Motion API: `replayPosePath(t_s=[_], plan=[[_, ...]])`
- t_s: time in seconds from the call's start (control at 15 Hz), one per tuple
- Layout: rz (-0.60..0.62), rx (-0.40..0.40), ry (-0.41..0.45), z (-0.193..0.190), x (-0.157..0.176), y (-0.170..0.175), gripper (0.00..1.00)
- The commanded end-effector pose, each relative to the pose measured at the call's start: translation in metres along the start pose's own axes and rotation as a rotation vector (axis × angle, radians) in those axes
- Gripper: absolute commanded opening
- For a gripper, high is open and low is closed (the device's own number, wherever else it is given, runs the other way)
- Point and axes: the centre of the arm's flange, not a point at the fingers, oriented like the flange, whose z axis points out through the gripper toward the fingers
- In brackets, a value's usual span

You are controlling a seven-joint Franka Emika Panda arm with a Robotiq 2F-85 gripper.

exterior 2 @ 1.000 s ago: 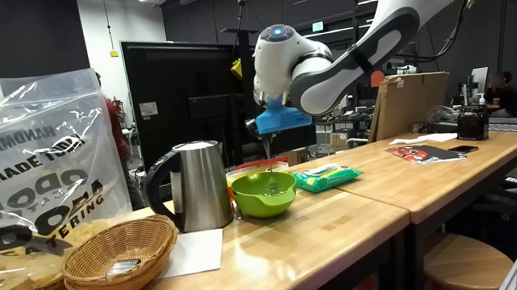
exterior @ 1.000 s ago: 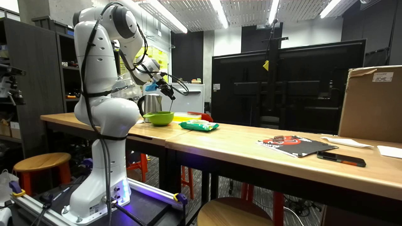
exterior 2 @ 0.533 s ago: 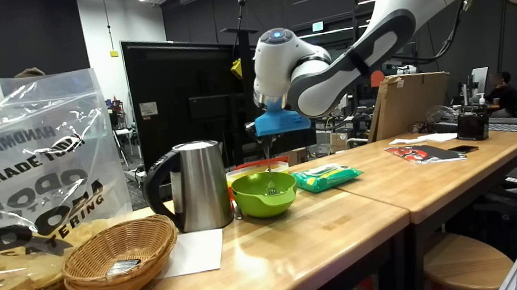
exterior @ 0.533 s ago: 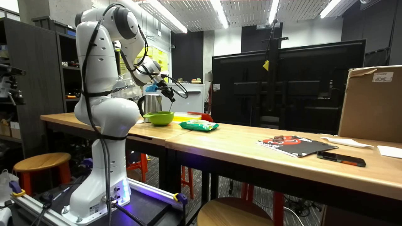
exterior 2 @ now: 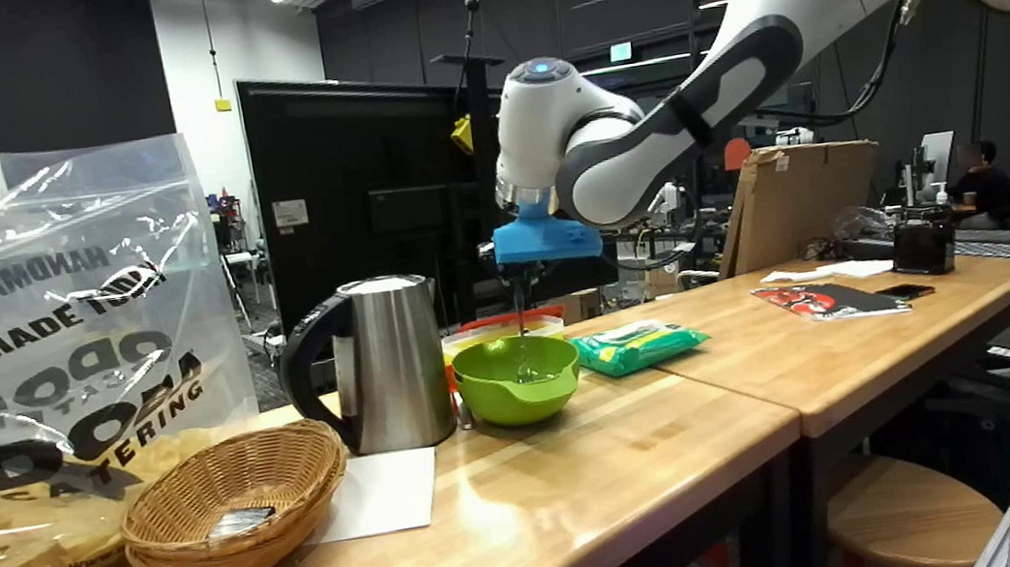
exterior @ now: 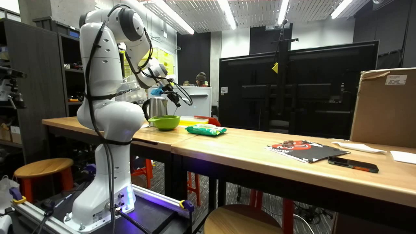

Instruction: Put the silver fork inside the green bowl

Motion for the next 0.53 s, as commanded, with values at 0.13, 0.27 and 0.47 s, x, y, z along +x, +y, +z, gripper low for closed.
replayPosePath(t_s=[0.13, 0.27, 0.47], plan=[[0.018, 0.02, -0.029, -0.0004, 0.0059, -0.002, 0.05], [0.031, 0.026, -0.057, 0.0009, 0.0065, -0.002, 0.05], [0.057, 0.04, -0.105, 0.005, 0.0069, -0.0006, 0.05]])
